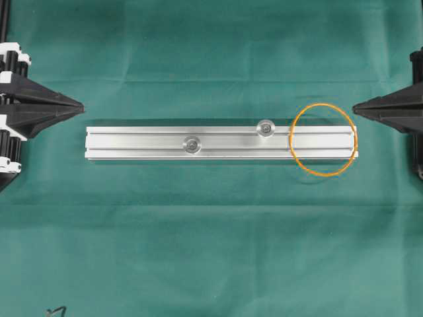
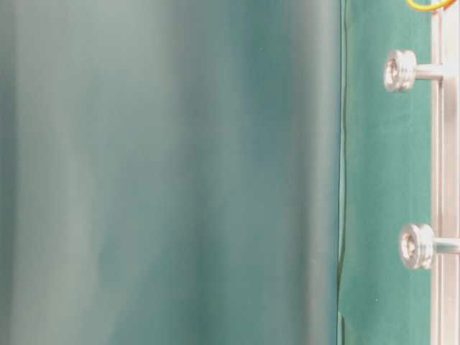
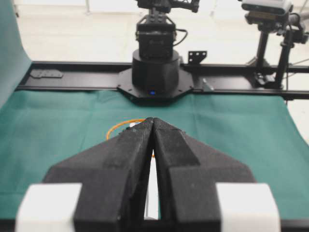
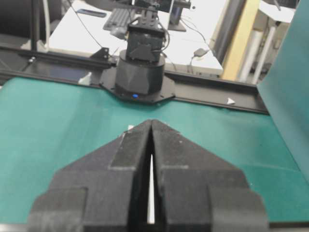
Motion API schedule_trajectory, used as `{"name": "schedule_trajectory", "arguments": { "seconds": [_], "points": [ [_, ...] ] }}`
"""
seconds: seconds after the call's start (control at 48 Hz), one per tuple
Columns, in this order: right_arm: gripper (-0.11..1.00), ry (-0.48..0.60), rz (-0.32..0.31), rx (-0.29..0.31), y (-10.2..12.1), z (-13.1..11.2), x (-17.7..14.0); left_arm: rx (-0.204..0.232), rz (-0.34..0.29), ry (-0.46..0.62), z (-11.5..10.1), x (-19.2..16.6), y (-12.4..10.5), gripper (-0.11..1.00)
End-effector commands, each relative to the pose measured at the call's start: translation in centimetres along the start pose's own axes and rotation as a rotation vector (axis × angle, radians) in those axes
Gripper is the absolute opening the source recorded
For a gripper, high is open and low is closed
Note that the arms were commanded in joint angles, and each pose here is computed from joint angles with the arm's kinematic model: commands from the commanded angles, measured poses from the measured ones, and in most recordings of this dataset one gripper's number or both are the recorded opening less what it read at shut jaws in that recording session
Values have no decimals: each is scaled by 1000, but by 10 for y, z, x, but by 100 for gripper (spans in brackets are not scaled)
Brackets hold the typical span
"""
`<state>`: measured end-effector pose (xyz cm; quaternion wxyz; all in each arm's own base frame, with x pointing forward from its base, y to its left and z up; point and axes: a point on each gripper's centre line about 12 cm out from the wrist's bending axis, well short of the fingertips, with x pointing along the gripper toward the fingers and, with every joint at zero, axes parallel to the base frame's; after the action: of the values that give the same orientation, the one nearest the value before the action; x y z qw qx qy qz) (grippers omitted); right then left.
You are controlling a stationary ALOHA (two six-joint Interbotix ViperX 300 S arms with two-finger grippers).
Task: Hook the rubber onto the shaft.
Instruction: 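Move the right gripper toward the orange rubber band at the rail's right end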
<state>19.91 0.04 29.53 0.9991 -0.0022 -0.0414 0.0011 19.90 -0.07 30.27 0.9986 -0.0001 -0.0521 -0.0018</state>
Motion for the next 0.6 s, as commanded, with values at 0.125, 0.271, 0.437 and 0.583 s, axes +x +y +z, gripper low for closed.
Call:
{"name": "schedule_trajectory", "arguments": {
  "seconds": [0.125,0.271,0.437,0.583],
  "points": [
    [3,6,-4,33,-1,8,3,30,-6,6,5,3,0,0],
    [3,40,-5,64,-1,12,5,28,-6,11,6,3,0,0],
    [3,17,-5,118,-1,36,8,22,-5,-18,21,6,0,0],
    [3,12,-6,124,-1,63,11,17,-2,-12,46,11,0,0]
  ]
}}
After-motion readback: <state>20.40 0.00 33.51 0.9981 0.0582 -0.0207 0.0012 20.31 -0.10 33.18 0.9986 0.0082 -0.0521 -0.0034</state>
